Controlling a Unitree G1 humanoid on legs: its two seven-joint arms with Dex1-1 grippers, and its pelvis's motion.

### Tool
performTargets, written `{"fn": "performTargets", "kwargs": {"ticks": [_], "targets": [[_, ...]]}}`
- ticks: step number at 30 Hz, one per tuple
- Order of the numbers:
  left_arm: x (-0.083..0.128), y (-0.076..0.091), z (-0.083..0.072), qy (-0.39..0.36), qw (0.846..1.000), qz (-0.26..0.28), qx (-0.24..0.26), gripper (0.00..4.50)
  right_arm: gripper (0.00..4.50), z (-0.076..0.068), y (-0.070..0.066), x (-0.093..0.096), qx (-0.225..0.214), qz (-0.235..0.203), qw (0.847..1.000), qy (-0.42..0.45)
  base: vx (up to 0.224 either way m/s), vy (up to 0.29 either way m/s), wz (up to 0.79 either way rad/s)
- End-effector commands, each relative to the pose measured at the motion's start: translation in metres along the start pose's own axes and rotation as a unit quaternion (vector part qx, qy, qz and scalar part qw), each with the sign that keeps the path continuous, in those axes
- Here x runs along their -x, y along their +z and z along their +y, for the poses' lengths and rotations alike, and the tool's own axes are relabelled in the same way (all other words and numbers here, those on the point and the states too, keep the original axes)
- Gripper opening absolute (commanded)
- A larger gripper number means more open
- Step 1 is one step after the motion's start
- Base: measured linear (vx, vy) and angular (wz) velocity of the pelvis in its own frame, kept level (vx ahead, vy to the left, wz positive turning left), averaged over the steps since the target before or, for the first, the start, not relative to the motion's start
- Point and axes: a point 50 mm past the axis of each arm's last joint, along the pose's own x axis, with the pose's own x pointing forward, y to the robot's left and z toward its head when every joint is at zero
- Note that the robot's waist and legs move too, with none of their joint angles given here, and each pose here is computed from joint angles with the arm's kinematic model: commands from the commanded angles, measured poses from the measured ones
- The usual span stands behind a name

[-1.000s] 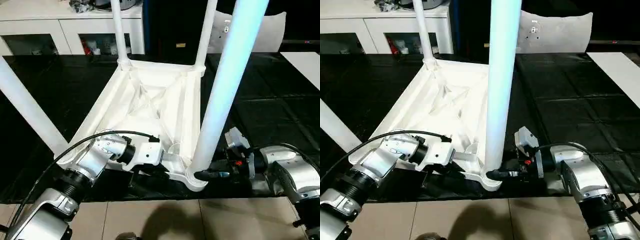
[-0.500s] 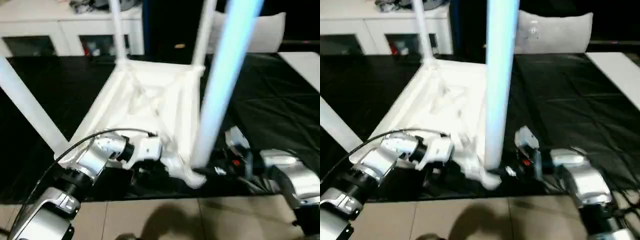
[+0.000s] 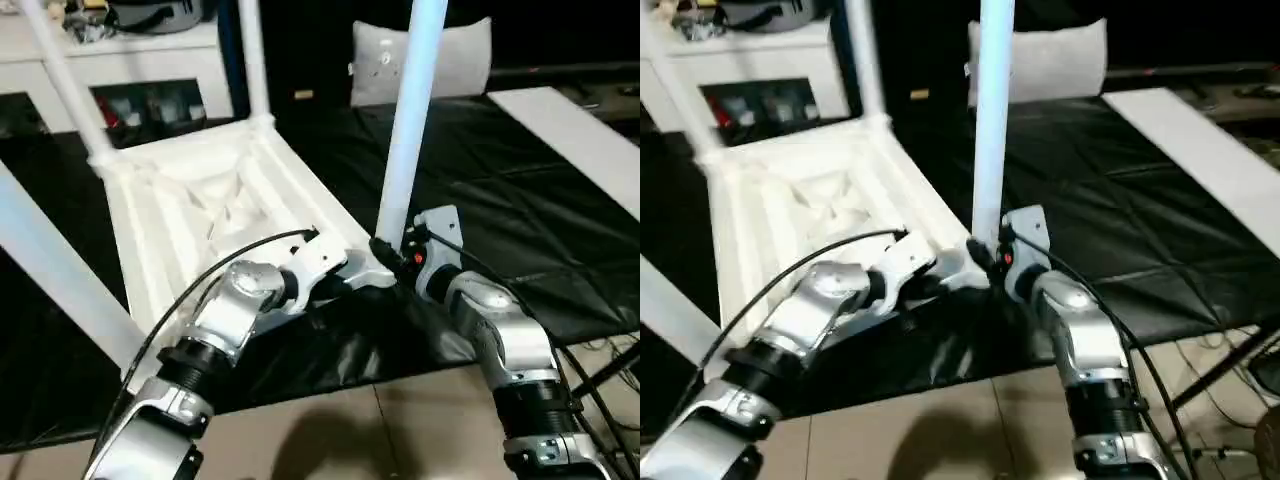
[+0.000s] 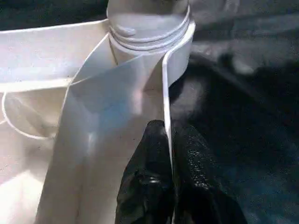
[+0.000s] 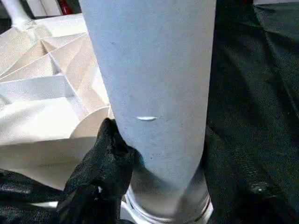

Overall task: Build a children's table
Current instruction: Rotate leg to tighten

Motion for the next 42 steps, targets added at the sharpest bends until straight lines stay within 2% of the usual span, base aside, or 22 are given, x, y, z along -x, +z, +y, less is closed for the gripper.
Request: {"fn": "performTargets", "kwargs": {"ticks": [1, 4, 10, 11, 13, 15, 16, 19, 20, 21, 22, 23, 25, 28, 29, 32, 37, 42], "targets": [[-0.012, 0.014, -0.019, -0.048, 0.998, -0.017, -0.030, 0.00, 2.68, 0.009, -0.005, -0.003, 0.005, 0.006, 0.999, 0.035, 0.000, 0.000, 0.00], [-0.009, 0.009, -0.017, -0.045, 0.998, -0.013, -0.030, 0.00, 2.89, 0.007, -0.004, 0.005, 0.025, -0.004, 0.997, 0.071, 0.000, 0.000, 0.00], [-0.001, -0.003, -0.011, -0.054, 0.997, 0.003, -0.050, 0.00, 3.33, -0.009, -0.003, 0.025, 0.060, -0.008, 0.991, 0.122, 0.000, 0.000, 0.00], [0.003, -0.006, -0.009, -0.065, 0.996, 0.003, -0.062, 0.00, 3.55, -0.017, -0.001, 0.034, 0.079, -0.005, 0.986, 0.146, 0.000, 0.000, 0.00], [0.007, -0.009, -0.008, -0.077, 0.994, 0.004, -0.074, 0.00, 3.65, -0.023, 0.002, 0.040, 0.087, -0.003, 0.983, 0.162, 0.000, 0.000, 0.00], [0.010, -0.012, -0.008, -0.100, 0.991, 0.006, -0.092, 0.00, 3.65, -0.028, 0.004, 0.046, 0.092, -0.003, 0.979, 0.180, 0.000, 0.000, 0.00], [0.012, -0.013, -0.008, -0.113, 0.988, 0.006, -0.102, 0.00, 3.94, -0.030, 0.005, 0.049, 0.095, -0.004, 0.977, 0.190, 0.000, 0.000, 0.00], [0.017, -0.017, -0.007, -0.137, 0.983, 0.020, -0.123, 0.00, 4.06, -0.034, 0.009, 0.057, 0.105, -0.002, 0.968, 0.227, 0.000, 0.000, 0.00], [0.019, -0.018, -0.005, -0.147, 0.980, 0.028, -0.132, 0.00, 4.25, -0.034, 0.009, 0.061, 0.111, 0.007, 0.962, 0.249, 0.000, 0.000, 0.00], [0.022, -0.019, -0.005, -0.162, 0.975, 0.033, -0.149, 0.00, 4.25, -0.033, 0.008, 0.065, 0.117, 0.021, 0.954, 0.277, 0.000, 0.000, 0.00], [0.022, -0.019, -0.005, -0.162, 0.975, 0.033, -0.149, 0.00, 4.25, -0.033, 0.008, 0.065, 0.117, 0.021, 0.954, 0.277, 0.000, 0.000, 0.00], [0.027, -0.019, -0.005, -0.204, 0.962, 0.037, -0.178, 0.00, 4.25, -0.031, 0.006, 0.074, 0.129, 0.052, 0.932, 0.336, 0.000, 0.000, 0.00], [0.029, -0.019, -0.006, -0.220, 0.957, 0.037, -0.186, 0.00, 4.08, -0.030, 0.005, 0.076, 0.128, 0.061, 0.925, 0.354, 0.000, 0.000, 0.00], [0.035, -0.020, -0.010, -0.267, 0.940, 0.044, -0.209, 0.00, 3.80, -0.030, 0.004, 0.078, 0.123, 0.076, 0.913, 0.381, 0.000, 0.000, 0.00], [0.035, -0.020, -0.010, -0.267, 0.940, 0.044, -0.209, 0.00, 3.80, -0.030, 0.004, 0.078, 0.123, 0.076, 0.913, 0.381, 0.000, 0.000, 0.00], [0.038, -0.023, -0.015, -0.307, 0.923, 0.052, -0.224, 0.00, 3.46, -0.026, 0.001, 0.079, 0.120, 0.089, 0.898, 0.413, 0.000, 0.000, 0.00], [0.039, -0.023, -0.015, -0.320, 0.918, 0.051, -0.230, 0.00, 3.05, -0.022, -0.002, 0.082, 0.111, 0.099, 0.884, 0.443, 0.000, 0.000, 0.00], [0.039, -0.024, -0.016, -0.327, 0.915, 0.051, -0.233, 0.00, 2.60, -0.019, -0.004, 0.081, 0.105, 0.102, 0.879, 0.454, 0.000, 0.000, 0.00]]}}
